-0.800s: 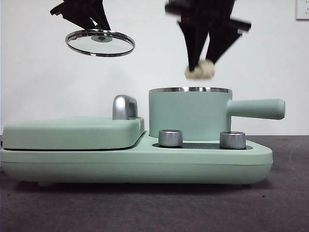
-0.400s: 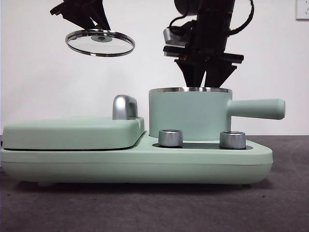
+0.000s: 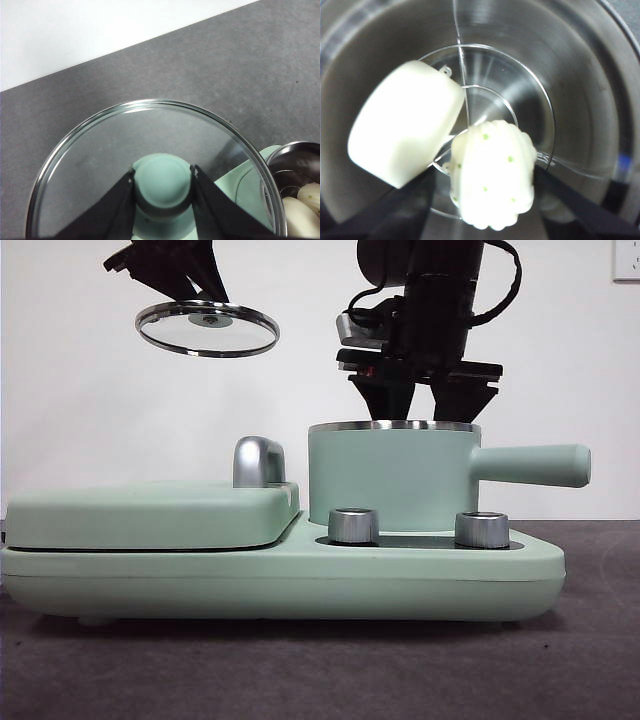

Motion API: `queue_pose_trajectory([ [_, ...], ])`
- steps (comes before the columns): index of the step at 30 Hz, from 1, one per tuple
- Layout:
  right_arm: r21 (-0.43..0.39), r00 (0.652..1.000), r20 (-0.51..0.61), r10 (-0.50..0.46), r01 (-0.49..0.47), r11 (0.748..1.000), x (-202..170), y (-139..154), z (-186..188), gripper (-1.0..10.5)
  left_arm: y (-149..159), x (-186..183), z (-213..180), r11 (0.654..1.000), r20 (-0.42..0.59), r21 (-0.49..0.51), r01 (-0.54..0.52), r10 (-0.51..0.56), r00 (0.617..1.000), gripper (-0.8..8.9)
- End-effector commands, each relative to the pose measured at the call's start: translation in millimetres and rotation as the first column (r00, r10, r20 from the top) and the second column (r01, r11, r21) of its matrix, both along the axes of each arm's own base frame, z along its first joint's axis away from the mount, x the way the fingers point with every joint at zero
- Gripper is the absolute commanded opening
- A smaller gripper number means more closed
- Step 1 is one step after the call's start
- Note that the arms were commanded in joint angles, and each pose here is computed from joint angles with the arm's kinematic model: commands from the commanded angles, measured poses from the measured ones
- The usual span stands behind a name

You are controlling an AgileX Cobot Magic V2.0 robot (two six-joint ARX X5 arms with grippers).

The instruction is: Put the buns in a small steamer

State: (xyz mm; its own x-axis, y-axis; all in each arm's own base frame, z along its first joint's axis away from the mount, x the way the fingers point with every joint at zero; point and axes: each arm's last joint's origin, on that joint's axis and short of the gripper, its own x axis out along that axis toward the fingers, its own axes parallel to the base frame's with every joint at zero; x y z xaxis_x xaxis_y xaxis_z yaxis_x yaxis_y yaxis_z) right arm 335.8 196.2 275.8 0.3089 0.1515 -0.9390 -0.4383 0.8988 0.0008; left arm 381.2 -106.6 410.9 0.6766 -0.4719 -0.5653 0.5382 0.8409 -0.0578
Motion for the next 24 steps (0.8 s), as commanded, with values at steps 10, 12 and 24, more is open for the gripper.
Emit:
queue_pose_trajectory([
  [10, 0.005, 0.996, 0.085, 0.024, -0.024, 1.0, 2, 4, 25, 3.6, -1, -4, 17, 1.0, 0.067, -0.021, 0.01, -0.008, 0.998, 0.15],
  [12, 0.016, 0.994, 0.107, 0.021, -0.023, 1.0, 0, 3, 39, 3.6, -1, -4, 17, 1.0, 0.066, -0.021, 0.009, -0.008, 0.998, 0.15],
  [24, 0.044, 0.982, 0.19, -0.02, 0.012, 0.999, -58, -33, 118, 3.6, -7, -7, 16, 0.999, 0.06, -0.02, 0.027, -0.026, 0.998, 0.15],
])
